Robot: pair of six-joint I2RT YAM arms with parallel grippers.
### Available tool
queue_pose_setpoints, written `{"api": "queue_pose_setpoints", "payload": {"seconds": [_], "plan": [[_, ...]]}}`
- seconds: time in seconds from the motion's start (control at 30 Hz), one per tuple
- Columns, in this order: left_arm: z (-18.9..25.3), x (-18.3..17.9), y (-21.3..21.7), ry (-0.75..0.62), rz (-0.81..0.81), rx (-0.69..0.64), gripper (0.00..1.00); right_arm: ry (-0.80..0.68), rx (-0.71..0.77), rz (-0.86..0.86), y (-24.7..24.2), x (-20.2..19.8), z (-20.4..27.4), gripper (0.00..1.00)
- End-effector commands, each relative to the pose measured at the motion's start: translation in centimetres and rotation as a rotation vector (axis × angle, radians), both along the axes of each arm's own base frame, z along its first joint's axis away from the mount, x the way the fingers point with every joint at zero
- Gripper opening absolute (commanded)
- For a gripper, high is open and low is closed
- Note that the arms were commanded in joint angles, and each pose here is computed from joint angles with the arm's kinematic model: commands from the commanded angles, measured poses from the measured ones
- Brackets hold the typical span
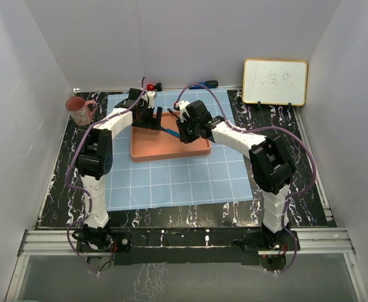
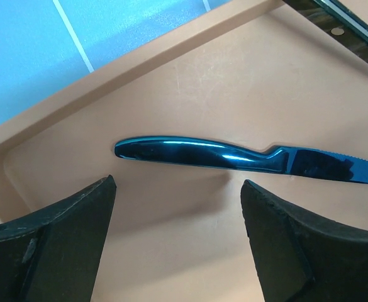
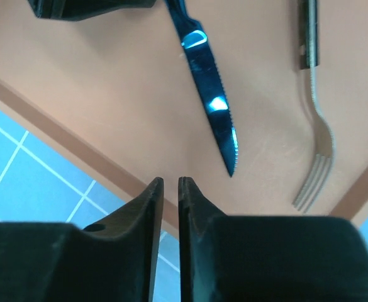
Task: Set the dinner table for one person
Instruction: Adjust the knife on the napkin.
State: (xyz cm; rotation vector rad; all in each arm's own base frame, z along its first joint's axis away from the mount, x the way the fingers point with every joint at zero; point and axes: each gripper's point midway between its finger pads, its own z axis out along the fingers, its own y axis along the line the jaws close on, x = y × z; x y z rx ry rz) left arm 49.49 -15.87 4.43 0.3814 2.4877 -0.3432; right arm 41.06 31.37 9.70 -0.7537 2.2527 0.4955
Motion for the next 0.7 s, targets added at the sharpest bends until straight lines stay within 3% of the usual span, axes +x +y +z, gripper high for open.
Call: {"api": "queue_pose_setpoints", "payload": {"seconds": [0.0,0.17,0.37,0.67], "plan": [[4.6,0.2,-0.3,-0.052,0.033,-0.034,0.8,0.024,0.088,0.04,1.9,-0.4,1.2,0.1],[8.0,-0.3,-0.1,-0.104,0.062,-0.059,0.81,0.043,0.068,0.021,1.6,-0.3,-0.5,0.0],[11.6,-0.8,0.4,-0.175,0.079,-0.067,0.84,0.069,0.049,-0.017,1.4,0.0,-2.7,0.0],[12.8,-2.2,0.8,-0.205,0.103,-0.088,0.86,0.045,-0.022,-0.086,0.3,1.4,-5.2,0.0]]}}
